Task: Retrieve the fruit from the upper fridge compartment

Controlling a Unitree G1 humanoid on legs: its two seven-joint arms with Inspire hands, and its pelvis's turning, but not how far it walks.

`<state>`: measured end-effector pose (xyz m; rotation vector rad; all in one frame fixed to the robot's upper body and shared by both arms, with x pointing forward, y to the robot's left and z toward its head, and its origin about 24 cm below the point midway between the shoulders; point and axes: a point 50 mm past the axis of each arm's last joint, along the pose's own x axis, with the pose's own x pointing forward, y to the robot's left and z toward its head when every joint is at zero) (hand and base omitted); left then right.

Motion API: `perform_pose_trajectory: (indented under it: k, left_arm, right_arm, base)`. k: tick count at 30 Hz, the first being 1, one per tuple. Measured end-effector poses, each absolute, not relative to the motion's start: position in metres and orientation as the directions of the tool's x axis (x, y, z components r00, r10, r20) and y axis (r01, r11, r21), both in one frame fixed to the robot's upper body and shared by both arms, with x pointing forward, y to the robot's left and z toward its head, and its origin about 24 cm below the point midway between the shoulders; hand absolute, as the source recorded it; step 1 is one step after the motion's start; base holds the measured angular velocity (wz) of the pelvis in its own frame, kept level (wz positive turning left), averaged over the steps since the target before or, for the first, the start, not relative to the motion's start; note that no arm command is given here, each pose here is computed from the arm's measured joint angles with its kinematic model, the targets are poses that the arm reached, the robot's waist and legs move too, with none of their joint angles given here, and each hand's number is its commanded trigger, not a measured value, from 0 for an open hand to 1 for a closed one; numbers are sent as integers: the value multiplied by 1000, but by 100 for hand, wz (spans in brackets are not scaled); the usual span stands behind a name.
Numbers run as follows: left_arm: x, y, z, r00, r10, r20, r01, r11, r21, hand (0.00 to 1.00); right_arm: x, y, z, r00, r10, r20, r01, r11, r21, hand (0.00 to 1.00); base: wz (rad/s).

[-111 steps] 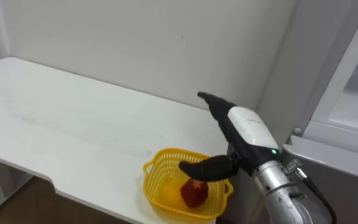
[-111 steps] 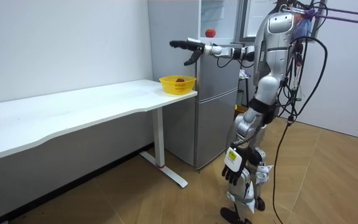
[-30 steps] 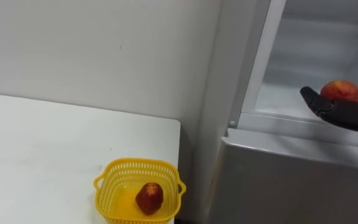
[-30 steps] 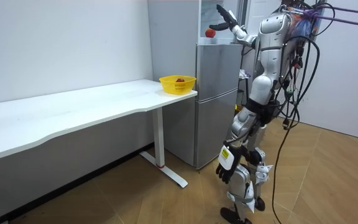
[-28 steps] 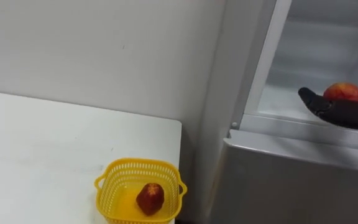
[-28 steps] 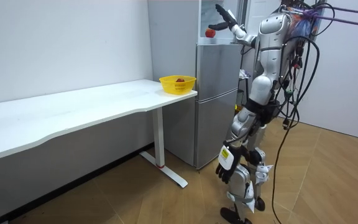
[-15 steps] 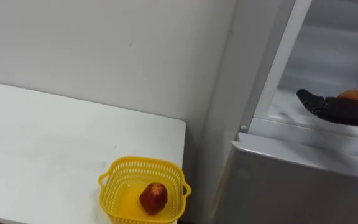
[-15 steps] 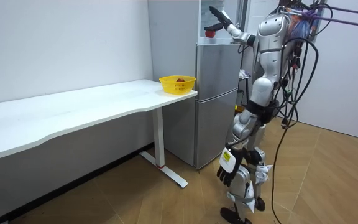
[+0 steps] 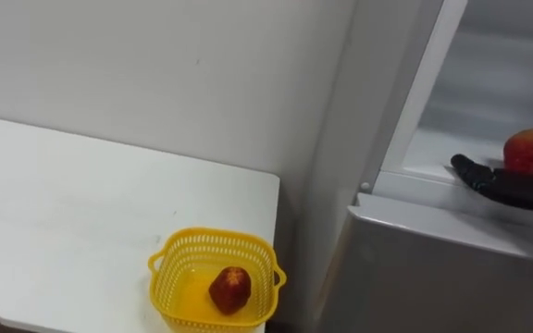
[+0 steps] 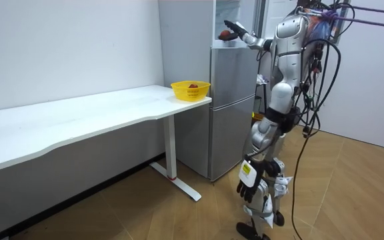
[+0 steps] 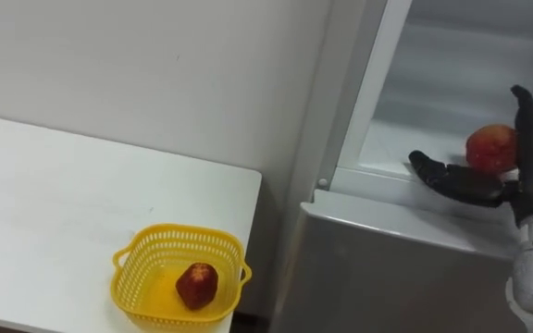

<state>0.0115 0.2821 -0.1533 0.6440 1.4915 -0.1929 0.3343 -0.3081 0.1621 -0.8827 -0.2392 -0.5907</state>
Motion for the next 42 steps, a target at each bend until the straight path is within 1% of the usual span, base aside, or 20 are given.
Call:
perform_pose_trajectory:
  k: [5,11,24,32,33,34,35,36,42]
  left_arm:
    - [23,282,-153,128,261,-957,505,813,290,0]
    - [37,282,-152,164,261,-951,497,811,308,0]
    - [33,282,-153,146,259,-955,505,811,297,0]
    - [27,281,-154,119,260,-958,513,810,283,0]
    - [27,281,-154,117,261,-958,513,810,283,0]
    - [26,281,-154,114,262,-958,514,810,282,0]
    - [26,281,-154,113,261,-959,518,808,281,0]
    - [26,280,-154,113,260,-959,520,807,280,0]
    - [26,280,-154,113,260,-959,521,806,280,0]
  right_arm:
    - [335,-315,171,810,-379,447,584,456,-672,0]
    - [336,-315,173,811,-388,438,584,490,-647,0]
    - [340,-322,168,836,-413,362,548,584,-599,0]
    - [348,-328,162,877,-415,242,474,661,-581,0]
    - [349,-328,162,881,-411,235,465,662,-587,25]
    - [351,-328,163,887,-403,224,452,667,-592,58]
    - [352,-328,164,892,-399,212,441,672,-595,83]
    - [352,-328,164,894,-397,208,438,673,-596,100]
    - [353,-329,162,901,-391,188,420,679,-602,100]
  base:
    - [1]
    - [0]
    - [0]
    - [0]
    - [-3]
    - [-5]
    - [-5]
    - [-3]
    - [0]
